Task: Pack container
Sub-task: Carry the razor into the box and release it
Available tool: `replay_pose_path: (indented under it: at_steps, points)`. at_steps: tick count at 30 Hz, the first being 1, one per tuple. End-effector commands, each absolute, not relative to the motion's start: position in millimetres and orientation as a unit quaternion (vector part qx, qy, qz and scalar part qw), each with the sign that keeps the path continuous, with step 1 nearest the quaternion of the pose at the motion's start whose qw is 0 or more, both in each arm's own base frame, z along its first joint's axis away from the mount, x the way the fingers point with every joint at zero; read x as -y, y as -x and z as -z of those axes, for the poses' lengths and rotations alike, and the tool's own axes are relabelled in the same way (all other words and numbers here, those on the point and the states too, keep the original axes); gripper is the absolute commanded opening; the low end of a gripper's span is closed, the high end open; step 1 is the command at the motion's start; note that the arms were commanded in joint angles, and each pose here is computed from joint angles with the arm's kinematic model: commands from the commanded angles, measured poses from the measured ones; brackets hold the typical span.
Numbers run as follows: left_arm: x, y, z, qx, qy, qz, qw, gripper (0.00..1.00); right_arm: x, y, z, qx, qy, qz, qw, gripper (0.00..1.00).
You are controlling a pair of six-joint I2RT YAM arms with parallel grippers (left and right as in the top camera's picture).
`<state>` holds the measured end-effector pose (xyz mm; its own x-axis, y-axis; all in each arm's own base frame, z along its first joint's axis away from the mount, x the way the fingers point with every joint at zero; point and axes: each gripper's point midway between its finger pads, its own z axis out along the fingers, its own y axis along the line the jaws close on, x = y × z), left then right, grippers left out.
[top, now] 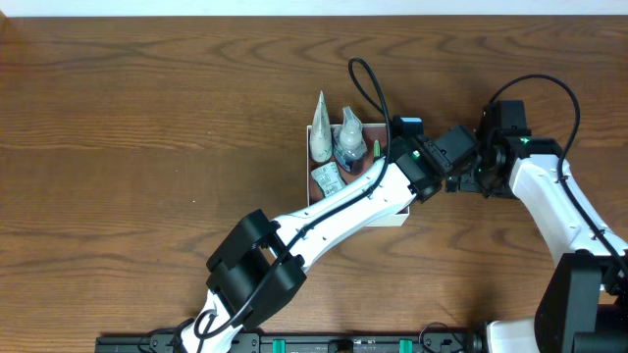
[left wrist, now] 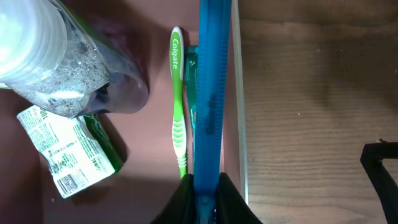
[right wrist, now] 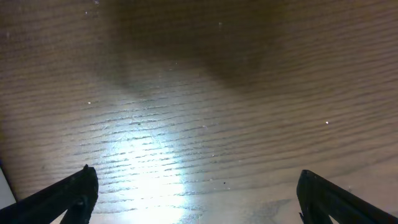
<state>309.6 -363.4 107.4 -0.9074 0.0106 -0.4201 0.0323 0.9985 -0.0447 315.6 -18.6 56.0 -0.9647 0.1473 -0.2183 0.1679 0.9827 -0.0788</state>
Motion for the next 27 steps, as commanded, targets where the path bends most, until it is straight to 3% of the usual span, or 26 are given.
replay_pose_path:
  at_steps: [1, 18, 27]
  points:
    - [362, -309, -100, -0.977, -0.008, 0.016, 0.211, 0.14, 20, -316, -59, -0.990, -0.075, 0.055, 0.111, 0.99]
    - [355, -312, -109, -0.976, -0.046, 0.005, 0.212, 0.17, 20, -316, -59, -0.990, -0.075, 0.055, 0.111, 0.99]
    - [253, -324, -222, -0.952, 0.008, -0.062, 0.299, 0.17, 20, -316, -59, -0.990, -0.075, 0.055, 0.111, 0.99]
